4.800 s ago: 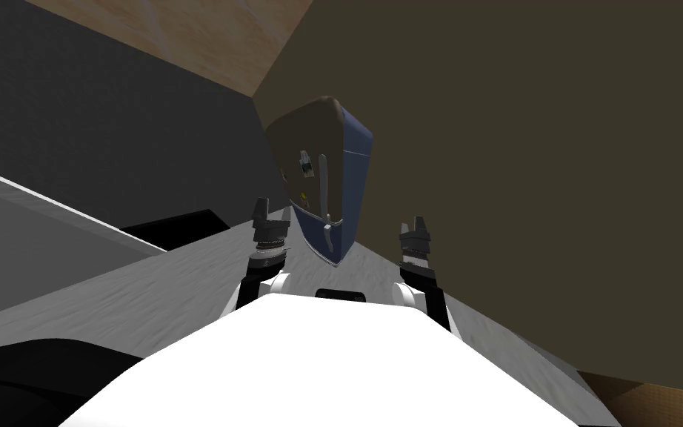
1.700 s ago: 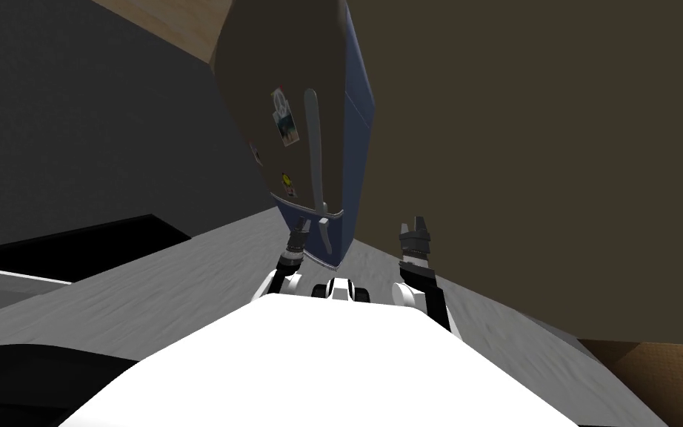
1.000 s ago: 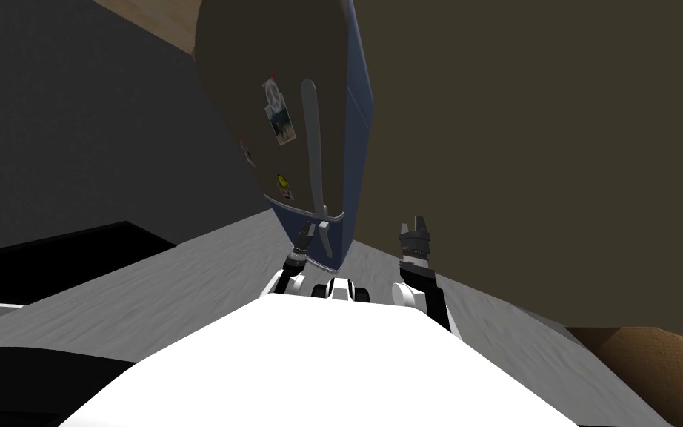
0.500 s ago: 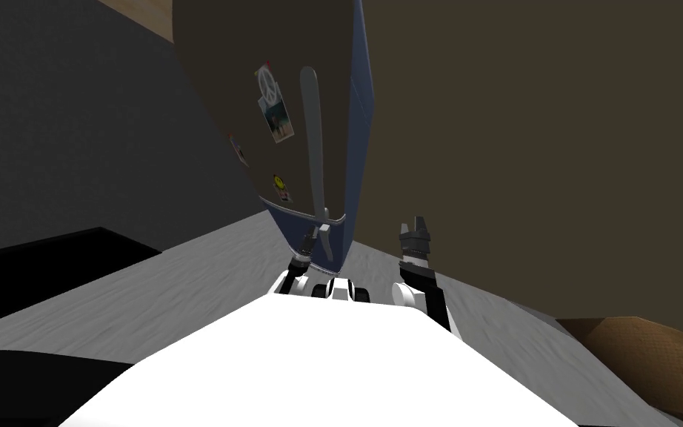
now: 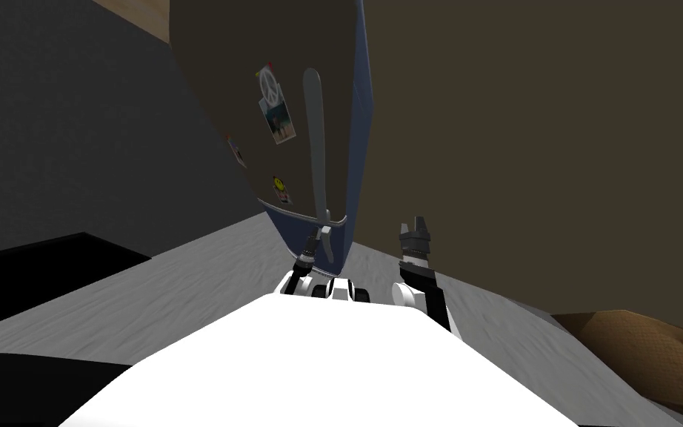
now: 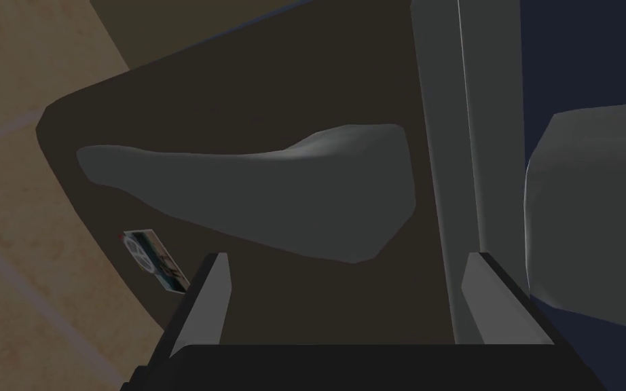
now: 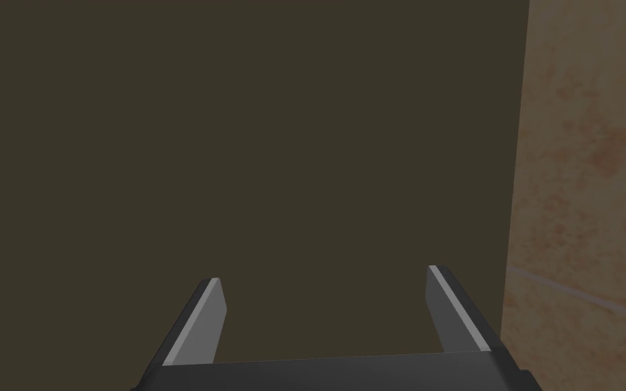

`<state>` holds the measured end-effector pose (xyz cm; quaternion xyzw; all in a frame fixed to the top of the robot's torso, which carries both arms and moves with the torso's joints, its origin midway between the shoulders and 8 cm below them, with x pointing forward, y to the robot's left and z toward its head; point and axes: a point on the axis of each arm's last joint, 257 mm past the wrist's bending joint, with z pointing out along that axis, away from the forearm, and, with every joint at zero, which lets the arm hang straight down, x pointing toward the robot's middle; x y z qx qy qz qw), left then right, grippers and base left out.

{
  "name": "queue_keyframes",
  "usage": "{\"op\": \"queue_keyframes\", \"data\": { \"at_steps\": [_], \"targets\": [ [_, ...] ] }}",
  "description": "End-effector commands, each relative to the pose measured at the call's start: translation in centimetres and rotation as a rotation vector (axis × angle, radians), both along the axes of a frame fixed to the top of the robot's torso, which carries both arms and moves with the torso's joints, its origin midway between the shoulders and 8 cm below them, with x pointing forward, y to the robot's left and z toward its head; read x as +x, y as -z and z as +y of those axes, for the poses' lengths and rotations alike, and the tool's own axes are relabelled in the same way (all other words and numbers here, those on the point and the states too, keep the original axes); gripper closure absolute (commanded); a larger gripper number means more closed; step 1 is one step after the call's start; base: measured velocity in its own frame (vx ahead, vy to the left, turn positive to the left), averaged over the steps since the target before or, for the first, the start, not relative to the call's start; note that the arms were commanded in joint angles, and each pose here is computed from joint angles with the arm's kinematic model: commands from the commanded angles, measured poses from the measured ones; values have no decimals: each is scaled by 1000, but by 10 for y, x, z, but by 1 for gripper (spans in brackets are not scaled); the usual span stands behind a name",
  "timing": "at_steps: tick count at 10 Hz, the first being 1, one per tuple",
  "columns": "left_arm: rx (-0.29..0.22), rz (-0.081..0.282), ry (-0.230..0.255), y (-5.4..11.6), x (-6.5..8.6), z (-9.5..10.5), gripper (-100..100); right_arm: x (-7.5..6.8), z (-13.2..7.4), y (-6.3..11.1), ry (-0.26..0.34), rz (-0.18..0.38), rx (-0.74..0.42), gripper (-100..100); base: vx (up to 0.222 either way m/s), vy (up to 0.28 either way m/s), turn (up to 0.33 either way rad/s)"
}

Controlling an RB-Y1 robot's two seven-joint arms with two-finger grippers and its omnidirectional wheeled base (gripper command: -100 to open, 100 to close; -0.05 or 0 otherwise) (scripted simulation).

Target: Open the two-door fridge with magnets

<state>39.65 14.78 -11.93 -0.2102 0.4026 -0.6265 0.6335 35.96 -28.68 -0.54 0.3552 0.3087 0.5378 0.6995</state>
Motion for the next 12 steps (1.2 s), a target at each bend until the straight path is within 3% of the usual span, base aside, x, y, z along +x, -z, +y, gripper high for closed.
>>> {"op": "queue_keyframes", "data": {
  "at_steps": [1, 4, 5, 7, 8, 9, 12],
  "targets": [
    [0, 0, -1, -11, 7, -1, -100, 0, 0, 0, 0, 0, 0, 0, 18, -8, 2],
    [0, -3, -1, -18, 9, -1, -100, 0, 0, 0, 0, 0, 0, 0, 15, -7, -4],
    [0, 0, -1, -9, 5, -1, 100, 0, 0, 0, 0, 0, 0, 0, -14, 6, -2],
    [0, 0, 0, 0, 0, 0, 100, 0, 0, 0, 0, 0, 0, 0, -17, 9, 1],
    [0, 2, 0, -4, 2, 1, 100, 0, 0, 0, 0, 0, 0, 0, -9, 4, 1],
    [26, 17, 1, -3, 9, 2, -100, 0, 0, 0, 0, 0, 0, 0, -13, -12, 2],
    [54, 43, -3, -4, 20, 4, -100, 0, 0, 0, 0, 0, 0, 0, -28, -28, 7]
  ]
}}
